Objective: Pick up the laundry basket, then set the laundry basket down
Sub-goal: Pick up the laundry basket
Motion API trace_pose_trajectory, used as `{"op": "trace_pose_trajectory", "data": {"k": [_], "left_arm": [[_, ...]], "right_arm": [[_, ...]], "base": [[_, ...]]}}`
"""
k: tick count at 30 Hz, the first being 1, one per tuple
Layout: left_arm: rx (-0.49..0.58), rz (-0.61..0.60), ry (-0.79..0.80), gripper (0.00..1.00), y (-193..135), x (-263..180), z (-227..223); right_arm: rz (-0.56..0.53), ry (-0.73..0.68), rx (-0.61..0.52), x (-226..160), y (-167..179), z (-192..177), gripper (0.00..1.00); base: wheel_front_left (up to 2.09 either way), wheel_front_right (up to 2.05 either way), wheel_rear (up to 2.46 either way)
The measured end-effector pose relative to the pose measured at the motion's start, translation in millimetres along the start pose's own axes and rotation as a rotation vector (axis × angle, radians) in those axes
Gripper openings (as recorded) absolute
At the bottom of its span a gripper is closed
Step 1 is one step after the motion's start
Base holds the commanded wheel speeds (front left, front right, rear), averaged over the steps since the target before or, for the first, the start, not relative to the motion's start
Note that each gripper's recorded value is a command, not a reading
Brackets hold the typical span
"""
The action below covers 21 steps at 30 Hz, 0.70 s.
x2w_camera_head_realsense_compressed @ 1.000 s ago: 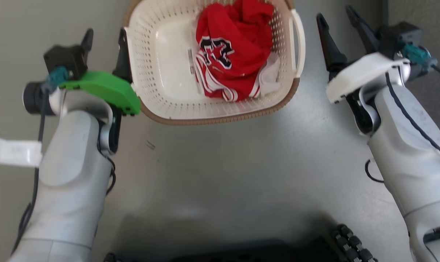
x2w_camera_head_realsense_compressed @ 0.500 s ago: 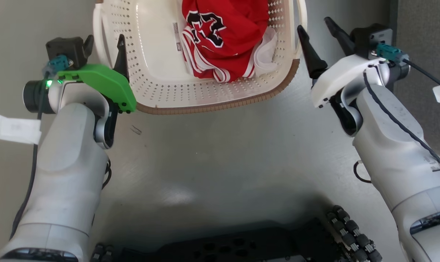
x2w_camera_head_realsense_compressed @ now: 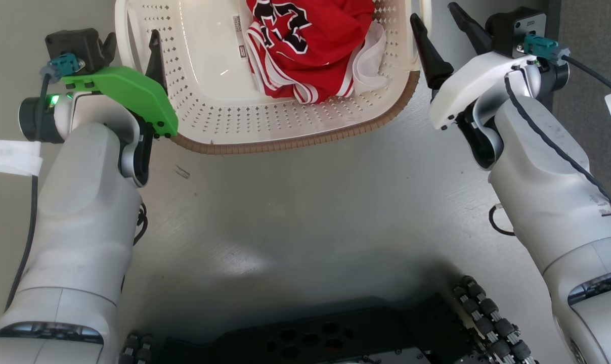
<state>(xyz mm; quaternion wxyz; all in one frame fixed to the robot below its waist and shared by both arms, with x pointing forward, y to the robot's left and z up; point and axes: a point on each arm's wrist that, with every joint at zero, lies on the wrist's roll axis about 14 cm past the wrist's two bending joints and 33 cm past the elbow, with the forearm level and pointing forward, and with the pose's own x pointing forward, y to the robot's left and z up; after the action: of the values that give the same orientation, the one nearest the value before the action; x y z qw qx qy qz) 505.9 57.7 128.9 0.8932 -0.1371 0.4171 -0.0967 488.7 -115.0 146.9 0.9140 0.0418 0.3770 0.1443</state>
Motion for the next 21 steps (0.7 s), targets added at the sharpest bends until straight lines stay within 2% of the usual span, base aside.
{"op": "trace_pose_trajectory", "data": {"k": [1,2,21], "left_arm": [[0.000,0.002,0.003,0.43,0.6,0.4,-0.4],[0.002,0.004,0.008,0.00,1.3,0.8,-1.5],[-0.023,0.000,0.039,0.00,-7.3,-12.1,-5.1]], "right_arm": [[-0.002,0.003,0.004,0.3,-0.4,-0.8,1.00],[-0.002,0.007,0.006,0.7,-0.3,-1.7,0.00],[0.030,0.010,0.020,-6.6,17.3,9.9,0.00]], "base": [[0.00,0.00,0.00],[0.00,0.00,0.00],[0.00,0.00,0.00]]}}
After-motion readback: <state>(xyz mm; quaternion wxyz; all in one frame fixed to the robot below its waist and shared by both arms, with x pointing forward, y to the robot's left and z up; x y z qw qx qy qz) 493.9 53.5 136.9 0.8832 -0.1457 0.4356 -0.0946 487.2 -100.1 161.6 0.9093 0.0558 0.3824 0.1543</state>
